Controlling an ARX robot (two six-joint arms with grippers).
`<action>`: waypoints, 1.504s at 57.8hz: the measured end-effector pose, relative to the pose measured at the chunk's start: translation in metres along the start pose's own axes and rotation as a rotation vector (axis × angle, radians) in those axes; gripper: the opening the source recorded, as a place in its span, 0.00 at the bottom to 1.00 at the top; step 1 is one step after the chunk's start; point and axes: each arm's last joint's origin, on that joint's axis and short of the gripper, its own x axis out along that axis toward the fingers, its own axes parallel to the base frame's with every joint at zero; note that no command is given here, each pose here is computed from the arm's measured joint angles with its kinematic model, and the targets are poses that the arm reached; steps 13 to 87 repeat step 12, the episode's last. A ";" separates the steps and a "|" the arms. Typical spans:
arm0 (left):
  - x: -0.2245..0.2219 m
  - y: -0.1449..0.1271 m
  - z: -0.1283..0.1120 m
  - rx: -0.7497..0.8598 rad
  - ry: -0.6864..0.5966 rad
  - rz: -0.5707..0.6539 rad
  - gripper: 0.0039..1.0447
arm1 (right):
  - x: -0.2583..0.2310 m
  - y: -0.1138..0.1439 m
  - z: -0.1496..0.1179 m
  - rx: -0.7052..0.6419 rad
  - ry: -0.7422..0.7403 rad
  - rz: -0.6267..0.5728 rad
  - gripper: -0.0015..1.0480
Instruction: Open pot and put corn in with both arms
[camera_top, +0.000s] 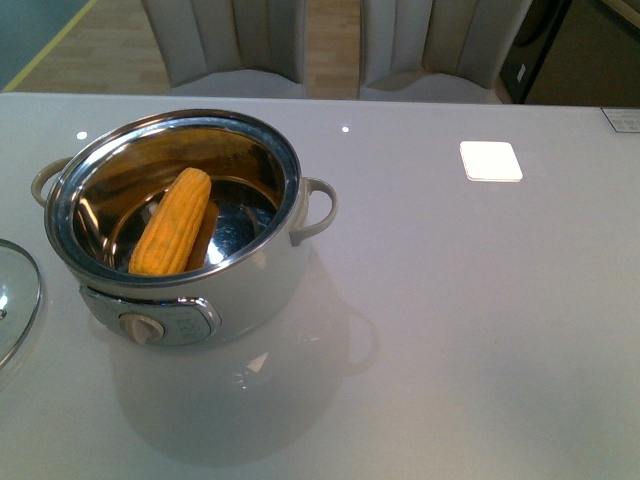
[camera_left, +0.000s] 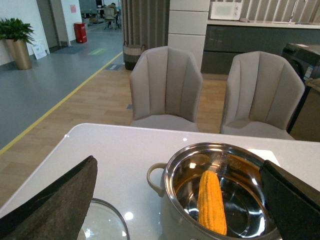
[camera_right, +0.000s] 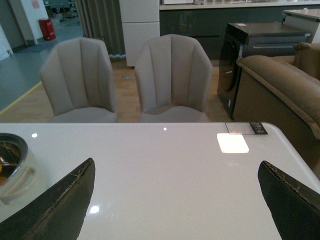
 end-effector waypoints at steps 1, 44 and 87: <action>0.000 0.000 0.000 0.000 0.000 0.000 0.93 | 0.000 0.000 0.000 0.000 0.000 0.000 0.91; 0.000 0.000 0.000 0.000 0.000 0.000 0.93 | 0.000 0.000 0.000 0.000 0.000 0.000 0.91; 0.000 0.000 0.000 0.000 0.000 0.000 0.93 | 0.000 0.000 0.000 0.000 0.000 0.000 0.91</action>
